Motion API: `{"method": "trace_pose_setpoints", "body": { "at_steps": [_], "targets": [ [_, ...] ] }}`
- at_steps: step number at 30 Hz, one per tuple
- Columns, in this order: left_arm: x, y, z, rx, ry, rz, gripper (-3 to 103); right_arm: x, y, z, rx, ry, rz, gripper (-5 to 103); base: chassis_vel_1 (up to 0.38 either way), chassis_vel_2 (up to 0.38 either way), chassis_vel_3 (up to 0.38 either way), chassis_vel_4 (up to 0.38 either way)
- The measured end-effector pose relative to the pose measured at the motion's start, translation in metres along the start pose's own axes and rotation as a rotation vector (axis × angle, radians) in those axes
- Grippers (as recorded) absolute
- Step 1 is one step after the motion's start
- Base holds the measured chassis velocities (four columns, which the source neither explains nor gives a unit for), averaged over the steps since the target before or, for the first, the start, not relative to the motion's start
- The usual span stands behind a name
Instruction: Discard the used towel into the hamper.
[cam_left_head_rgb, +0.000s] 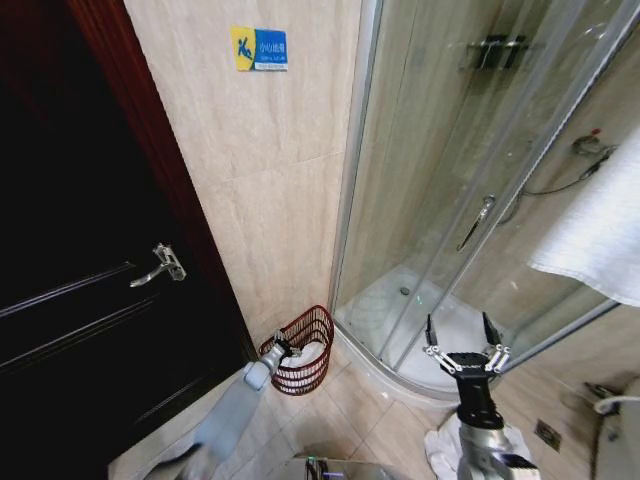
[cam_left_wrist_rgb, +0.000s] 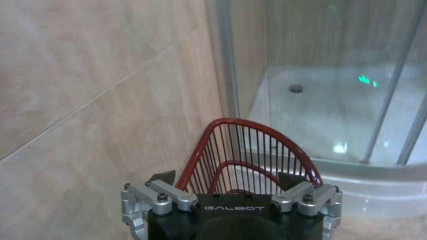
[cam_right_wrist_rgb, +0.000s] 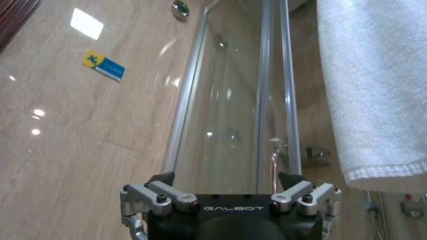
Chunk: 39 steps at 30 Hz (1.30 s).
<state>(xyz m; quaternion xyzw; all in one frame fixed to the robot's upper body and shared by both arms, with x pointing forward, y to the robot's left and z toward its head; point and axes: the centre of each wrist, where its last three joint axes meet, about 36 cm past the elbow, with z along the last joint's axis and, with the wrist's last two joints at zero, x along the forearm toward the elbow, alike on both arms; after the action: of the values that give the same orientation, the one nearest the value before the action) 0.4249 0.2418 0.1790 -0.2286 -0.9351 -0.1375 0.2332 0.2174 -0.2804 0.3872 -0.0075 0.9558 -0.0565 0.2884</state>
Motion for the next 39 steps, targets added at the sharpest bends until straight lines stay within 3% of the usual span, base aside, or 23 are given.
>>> {"method": "trace_pose_setpoints", "body": {
  "at_steps": [1, 5, 15, 22, 29, 36, 39],
  "targets": [
    [0.000, 0.000, 0.000, 0.000, 0.000, 0.000, 100, 0.000, 0.000, 0.000, 0.000, 0.000, 0.000, 100, 0.000, 0.000, 0.000, 0.000],
    [0.040, -0.001, -0.012, 0.093, -0.018, -0.012, 100, -0.005, 0.001, -0.002, -0.012, -0.010, 0.010, 100, 0.000, 0.000, 0.000, 0.000],
    [0.102, -0.020, -0.032, 0.202, -0.043, -0.032, 100, -0.006, -0.005, -0.009, -0.035, -0.026, 0.044, 100, 0.000, 0.000, 0.000, 0.000],
    [0.157, -0.026, -0.049, 0.279, -0.123, -0.119, 100, -0.012, -0.003, -0.013, -0.047, -0.050, 0.047, 100, 0.000, 0.000, 0.000, 0.000],
    [0.199, -0.056, -0.053, 0.377, -0.158, -0.199, 100, -0.013, -0.001, -0.006, -0.063, -0.044, 0.048, 100, 0.000, 0.000, 0.000, 0.000],
    [0.226, -0.066, -0.080, 0.378, -0.221, -0.274, 100, -0.020, -0.003, -0.005, -0.070, -0.055, 0.064, 100, 0.000, 0.000, 0.000, 0.000],
    [0.243, -0.066, -0.106, 0.367, -0.260, -0.307, 100, -0.022, -0.004, -0.005, -0.077, -0.062, 0.074, 100, 0.000, 0.000, 0.000, 0.000]
  ]
}}
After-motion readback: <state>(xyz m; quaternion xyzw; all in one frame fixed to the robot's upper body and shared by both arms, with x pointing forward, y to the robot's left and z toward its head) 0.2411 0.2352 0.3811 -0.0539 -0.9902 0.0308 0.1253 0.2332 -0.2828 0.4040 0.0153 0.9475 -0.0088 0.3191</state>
